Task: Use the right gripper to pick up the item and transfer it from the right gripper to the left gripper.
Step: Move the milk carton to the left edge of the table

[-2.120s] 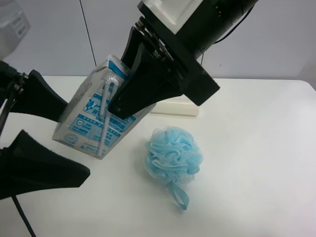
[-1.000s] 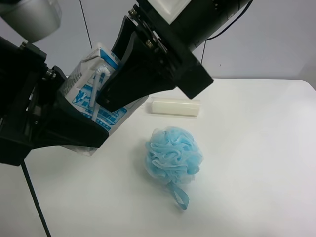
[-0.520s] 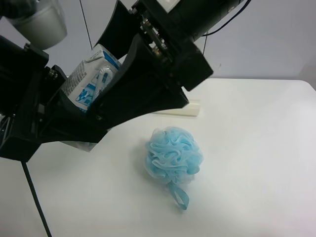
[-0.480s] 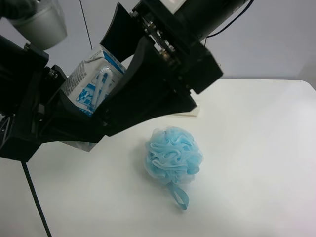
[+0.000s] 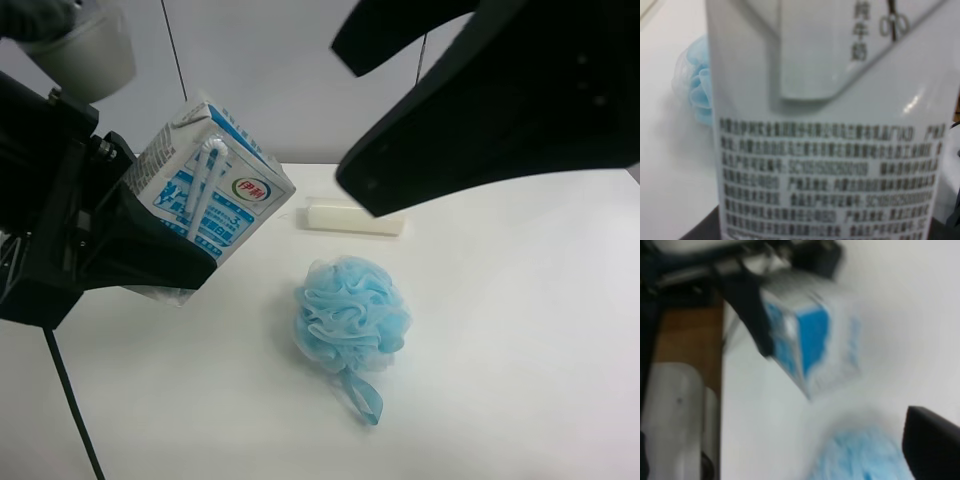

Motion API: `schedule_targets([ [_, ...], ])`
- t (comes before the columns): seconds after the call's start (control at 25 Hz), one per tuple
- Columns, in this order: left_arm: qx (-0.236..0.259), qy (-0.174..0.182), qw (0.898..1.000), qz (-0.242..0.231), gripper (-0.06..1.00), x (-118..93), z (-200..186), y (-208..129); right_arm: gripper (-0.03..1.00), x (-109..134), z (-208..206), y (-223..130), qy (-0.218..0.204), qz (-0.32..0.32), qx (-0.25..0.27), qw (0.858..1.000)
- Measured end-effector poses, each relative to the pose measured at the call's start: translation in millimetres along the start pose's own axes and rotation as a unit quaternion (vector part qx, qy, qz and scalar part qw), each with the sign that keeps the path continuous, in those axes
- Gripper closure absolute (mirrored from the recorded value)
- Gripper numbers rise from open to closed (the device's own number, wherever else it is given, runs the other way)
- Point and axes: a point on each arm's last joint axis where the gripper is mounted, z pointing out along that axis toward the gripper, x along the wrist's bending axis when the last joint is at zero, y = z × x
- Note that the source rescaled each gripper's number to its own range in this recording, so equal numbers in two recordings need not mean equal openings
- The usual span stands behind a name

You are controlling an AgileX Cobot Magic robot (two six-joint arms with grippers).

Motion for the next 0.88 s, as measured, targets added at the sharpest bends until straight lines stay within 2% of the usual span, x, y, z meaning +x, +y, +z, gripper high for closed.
schedule_targets([
  [0.16, 0.0, 0.0, 1.0, 0.0, 0.94, 0, 0, 0, -0.03, 10, -29, -14, -0.082, 0.074, 0.013, 0.994],
  [0.24, 0.001, 0.0, 1.0, 0.0, 0.94, 0, 0, 0, -0.03, 18, -36, -30, -0.108, 0.113, 0.022, 0.987],
  [0.44, 0.001, 0.0, 1.0, 0.0, 0.94, 0, 0, 0, -0.03, 47, -35, -87, -0.125, 0.197, 0.048, 0.971],
  [0.48, 0.001, 0.0, 1.0, 0.0, 0.94, 0, 0, 0, -0.03, 47, -35, -87, -0.125, 0.197, 0.048, 0.971],
  [0.72, 0.001, 0.0, 1.0, 0.0, 0.94, 0, 0, 0, -0.03, 80, -17, -164, -0.132, 0.242, 0.082, 0.958],
  [0.88, 0.001, 0.0, 1.0, 0.0, 0.94, 0, 0, 0, -0.03, 93, -11, -201, -0.171, 0.257, 0.051, 0.95],
])
